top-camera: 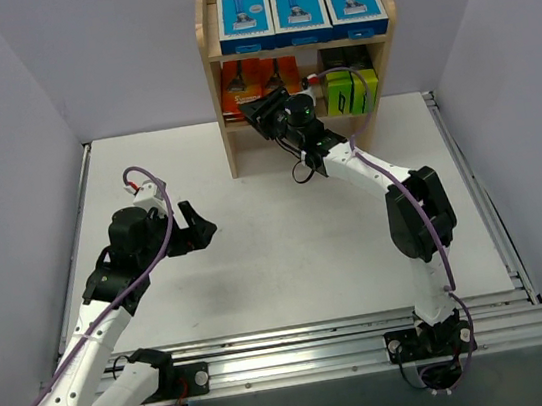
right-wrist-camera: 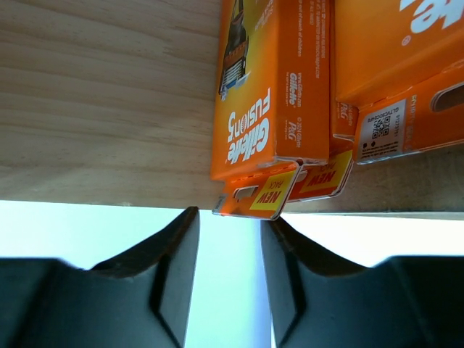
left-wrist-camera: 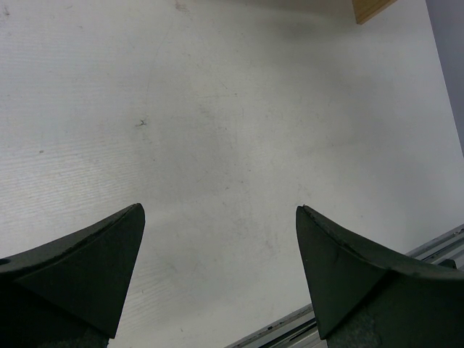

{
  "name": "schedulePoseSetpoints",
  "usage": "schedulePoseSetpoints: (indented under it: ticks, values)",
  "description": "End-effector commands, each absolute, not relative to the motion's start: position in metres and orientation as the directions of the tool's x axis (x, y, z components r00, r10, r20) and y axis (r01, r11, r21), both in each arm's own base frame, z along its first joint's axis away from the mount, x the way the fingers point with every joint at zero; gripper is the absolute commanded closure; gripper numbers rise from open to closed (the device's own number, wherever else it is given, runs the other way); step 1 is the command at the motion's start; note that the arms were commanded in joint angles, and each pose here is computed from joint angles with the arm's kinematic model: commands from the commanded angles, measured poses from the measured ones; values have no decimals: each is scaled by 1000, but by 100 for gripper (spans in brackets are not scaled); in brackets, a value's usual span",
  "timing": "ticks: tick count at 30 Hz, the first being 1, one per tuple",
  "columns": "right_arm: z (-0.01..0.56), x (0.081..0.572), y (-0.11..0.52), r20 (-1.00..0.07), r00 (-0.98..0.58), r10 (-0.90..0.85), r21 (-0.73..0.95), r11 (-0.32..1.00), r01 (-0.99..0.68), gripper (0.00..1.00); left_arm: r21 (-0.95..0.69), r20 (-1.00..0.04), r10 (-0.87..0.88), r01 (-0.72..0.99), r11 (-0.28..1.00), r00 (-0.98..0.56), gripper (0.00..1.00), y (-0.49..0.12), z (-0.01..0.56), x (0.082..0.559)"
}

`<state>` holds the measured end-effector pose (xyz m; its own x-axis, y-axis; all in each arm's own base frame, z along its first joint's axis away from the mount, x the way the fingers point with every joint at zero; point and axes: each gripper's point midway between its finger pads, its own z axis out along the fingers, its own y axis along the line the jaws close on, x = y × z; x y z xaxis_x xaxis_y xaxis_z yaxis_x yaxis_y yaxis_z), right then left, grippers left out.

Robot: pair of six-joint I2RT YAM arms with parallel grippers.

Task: Place and organize the shaving razors onto the shelf
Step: Place the shaving razor onto shelf

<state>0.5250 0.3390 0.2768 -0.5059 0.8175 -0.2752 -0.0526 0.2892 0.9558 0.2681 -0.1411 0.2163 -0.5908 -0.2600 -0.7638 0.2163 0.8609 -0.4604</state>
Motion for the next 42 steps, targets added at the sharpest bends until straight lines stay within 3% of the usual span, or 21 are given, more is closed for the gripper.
schedulePoseSetpoints:
  ticks: [1,6,27,33,38,42]
  values:
    - [303,523,336,-281,-493,824,959,263,-107,62,-463,-798,-273,257,848,-537,6,-142,241,272]
    - [310,520,333,-293,-492,820,955,272,-115,53,-461,-799,-273,254,850,-536,6,-141,241,273]
    - [313,467,309,-402,-513,758,913,373,-164,34,-447,-808,-272,242,861,-522,6,-136,241,276]
    - [293,426,296,-555,-561,615,819,524,-235,29,-444,-811,-274,239,863,-516,6,-136,240,277]
    - [240,388,262,-703,-598,384,623,738,-259,27,-422,-832,-275,227,878,-482,3,-133,244,276]
    - [233,361,226,-772,-570,280,488,837,-249,25,-356,-873,-243,212,910,-423,6,-128,247,272]
